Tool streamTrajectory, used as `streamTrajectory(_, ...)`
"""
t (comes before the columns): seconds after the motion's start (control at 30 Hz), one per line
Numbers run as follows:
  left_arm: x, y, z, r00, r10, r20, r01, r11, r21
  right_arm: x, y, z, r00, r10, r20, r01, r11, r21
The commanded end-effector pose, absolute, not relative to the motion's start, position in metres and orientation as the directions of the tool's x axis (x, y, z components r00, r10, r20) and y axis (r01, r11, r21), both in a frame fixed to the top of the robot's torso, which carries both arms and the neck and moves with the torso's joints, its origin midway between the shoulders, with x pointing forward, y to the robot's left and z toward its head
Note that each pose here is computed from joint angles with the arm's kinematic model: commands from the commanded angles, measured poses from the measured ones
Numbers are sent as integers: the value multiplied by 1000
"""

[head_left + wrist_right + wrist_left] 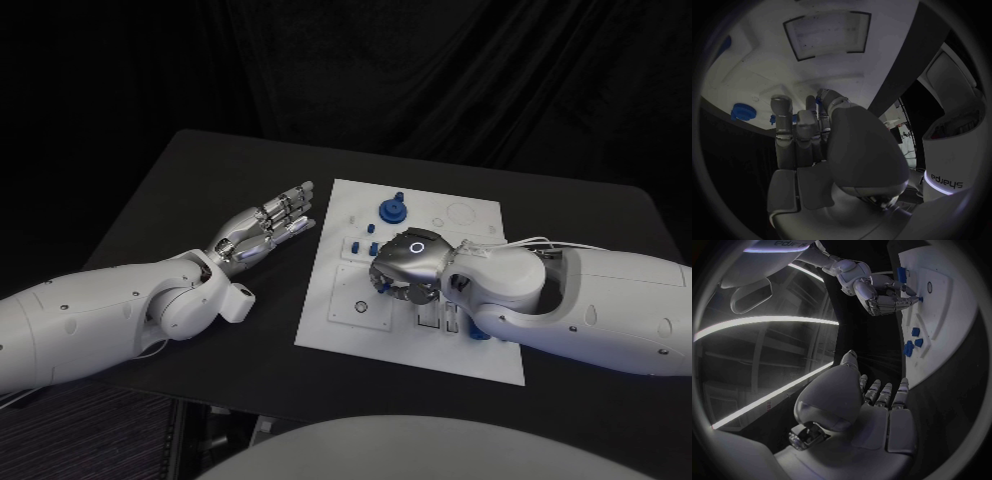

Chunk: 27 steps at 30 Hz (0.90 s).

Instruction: Assemble the parts on the task board

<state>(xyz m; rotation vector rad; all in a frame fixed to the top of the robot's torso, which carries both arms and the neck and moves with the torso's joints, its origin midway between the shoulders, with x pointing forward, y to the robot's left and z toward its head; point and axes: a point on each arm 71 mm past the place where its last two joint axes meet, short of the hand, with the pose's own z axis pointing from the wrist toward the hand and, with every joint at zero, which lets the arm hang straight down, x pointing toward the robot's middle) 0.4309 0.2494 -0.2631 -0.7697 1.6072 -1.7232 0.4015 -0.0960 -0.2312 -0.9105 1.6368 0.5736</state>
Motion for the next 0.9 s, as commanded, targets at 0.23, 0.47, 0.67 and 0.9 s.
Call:
streamTrajectory(0.23,430,248,-261,-623,-782,2,94,-77,-993,400,-96,-234,-84,-286,-955,-810,578,-102)
streamTrajectory(0.47,431,247,-261,-624,-781,2,92,-77,-993,398,-94,-234,-82,-278,-957,-820,564,-94)
streamTrajectory(0.67,431,247,-262,-625,-780,3,90,-76,-993,398,-94,-236,-97,-279,-955,-820,567,-82)
streamTrajectory(0.9,431,248,-263,-625,-781,3,88,-74,-993,399,-96,-238,-109,-272,-956,-813,578,-71)
